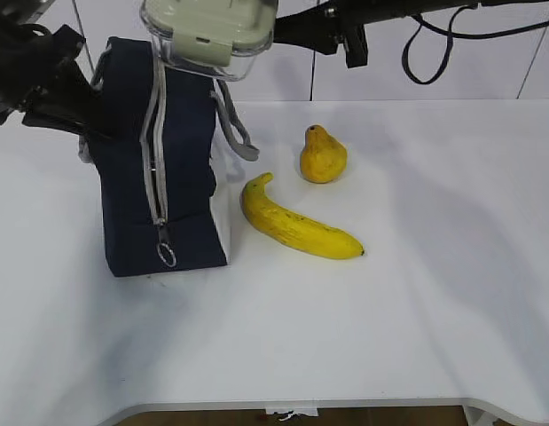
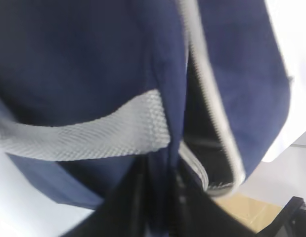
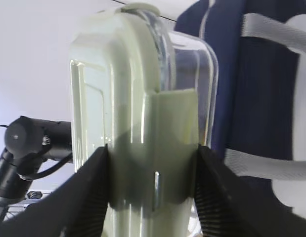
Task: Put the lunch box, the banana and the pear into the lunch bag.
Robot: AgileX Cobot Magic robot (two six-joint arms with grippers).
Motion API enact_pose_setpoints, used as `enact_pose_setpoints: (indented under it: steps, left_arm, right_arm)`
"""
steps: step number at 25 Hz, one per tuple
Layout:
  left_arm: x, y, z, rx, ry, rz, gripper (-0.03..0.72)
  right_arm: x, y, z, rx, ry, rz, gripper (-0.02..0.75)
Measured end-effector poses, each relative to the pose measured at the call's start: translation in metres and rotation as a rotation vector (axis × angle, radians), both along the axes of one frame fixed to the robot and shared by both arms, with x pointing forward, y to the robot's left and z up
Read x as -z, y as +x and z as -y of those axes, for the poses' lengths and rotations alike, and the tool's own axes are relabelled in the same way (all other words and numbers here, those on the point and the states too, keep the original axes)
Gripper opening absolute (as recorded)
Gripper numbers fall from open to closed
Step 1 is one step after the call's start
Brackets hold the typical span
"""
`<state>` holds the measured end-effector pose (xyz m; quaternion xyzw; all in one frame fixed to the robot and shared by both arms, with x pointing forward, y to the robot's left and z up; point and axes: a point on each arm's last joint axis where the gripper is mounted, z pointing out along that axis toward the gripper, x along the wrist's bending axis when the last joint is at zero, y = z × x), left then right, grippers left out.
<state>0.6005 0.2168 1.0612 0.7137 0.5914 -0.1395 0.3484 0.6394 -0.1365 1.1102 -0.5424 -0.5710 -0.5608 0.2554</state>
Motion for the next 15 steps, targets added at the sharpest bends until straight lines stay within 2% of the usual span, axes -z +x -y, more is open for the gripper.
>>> enact_pose_setpoints:
  steps: [1,3,7,15]
  left_arm:
    - [0.000,0.000,0.000,0.003,0.006,0.001,0.055]
    - [-0.001,0.000,0.000,0.011,0.008,0.002,0.008]
    - [0.000,-0.002,0.000,0.026,0.008,-0.003,-0.002]
    - [0.000,-0.002,0.000,0.038,0.008,-0.003,-0.003]
  right_arm:
    - [-0.002,0.001,-0.003,-0.005,0.007,0.006,0.382]
    - [-0.004,0.002,-0.008,-0.013,0.017,0.016,0.382]
    - [0.000,0.003,-0.022,-0.029,0.020,0.013,0.382]
    - [0.028,0.016,-0.035,-0.019,-0.010,-0.021,0.382]
